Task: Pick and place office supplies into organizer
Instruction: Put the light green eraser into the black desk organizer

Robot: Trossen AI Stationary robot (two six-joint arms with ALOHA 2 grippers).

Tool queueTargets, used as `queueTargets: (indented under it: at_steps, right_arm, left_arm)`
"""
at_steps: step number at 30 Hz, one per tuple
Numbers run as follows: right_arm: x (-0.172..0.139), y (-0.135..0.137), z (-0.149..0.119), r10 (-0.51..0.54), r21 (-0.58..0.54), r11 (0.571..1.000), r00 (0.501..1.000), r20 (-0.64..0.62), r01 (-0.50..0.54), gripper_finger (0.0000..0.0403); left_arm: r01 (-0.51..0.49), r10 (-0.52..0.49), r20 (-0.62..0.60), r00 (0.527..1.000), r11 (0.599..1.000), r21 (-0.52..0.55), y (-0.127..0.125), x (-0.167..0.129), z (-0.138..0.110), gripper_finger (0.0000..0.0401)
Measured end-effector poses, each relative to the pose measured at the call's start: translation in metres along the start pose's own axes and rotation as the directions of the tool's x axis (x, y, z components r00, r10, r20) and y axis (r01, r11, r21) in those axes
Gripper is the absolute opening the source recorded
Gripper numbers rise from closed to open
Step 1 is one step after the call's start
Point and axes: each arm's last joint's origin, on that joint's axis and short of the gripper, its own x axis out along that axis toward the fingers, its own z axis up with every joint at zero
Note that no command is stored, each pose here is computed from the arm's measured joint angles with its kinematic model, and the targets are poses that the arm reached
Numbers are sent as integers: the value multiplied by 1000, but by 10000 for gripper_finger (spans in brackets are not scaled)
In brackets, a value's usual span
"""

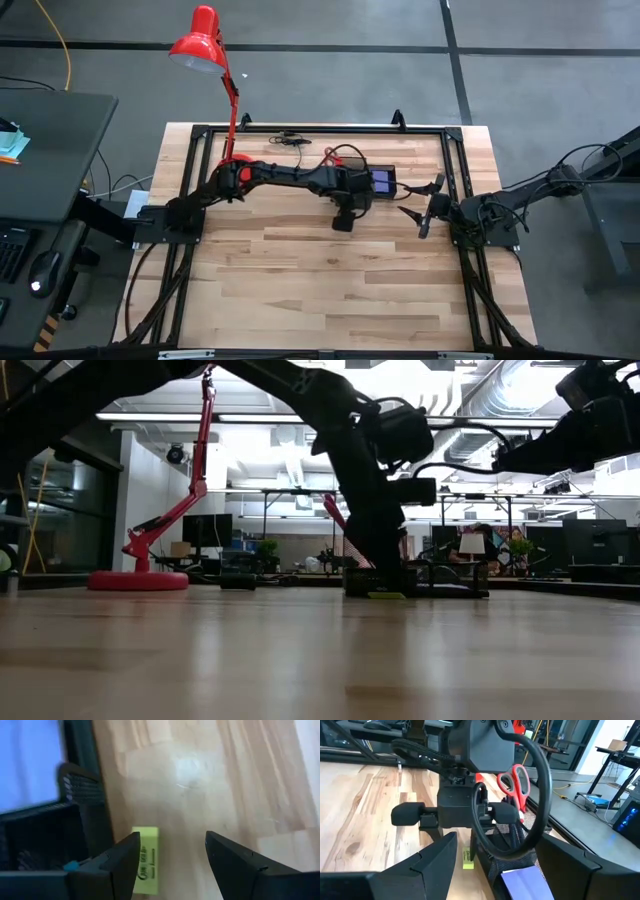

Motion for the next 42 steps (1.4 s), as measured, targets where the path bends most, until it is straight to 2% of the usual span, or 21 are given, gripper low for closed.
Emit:
queueTargets:
  at_steps: [9,15,31,37,42]
  right_arm:
    - [0,0,0,0,0,1000,1000,-1,0,259]
    - [0,0,0,0,0,1000,1000,-1,0,259]
    - [0,0,0,1,0,1000,1000,-1,-1,259]
    - [0,0,0,1,-1,1000,1000,-1,-1,259]
    - [0,0,0,1,-1,1000,1000,-1,-1,259]
  left_arm:
    - [24,-26,-29,999,999,-49,17,0,-11,211]
    - [2,-2,-42,999,1000,-12,15,0,-10,211]
    - [-6,3,-23,1000,993,-116,15,0,-8,211]
    - [6,-22,-87,996,983,-184,13,-2,-13,211]
    - [-7,-12,-104,995,983,-185,13,-3,-14,211]
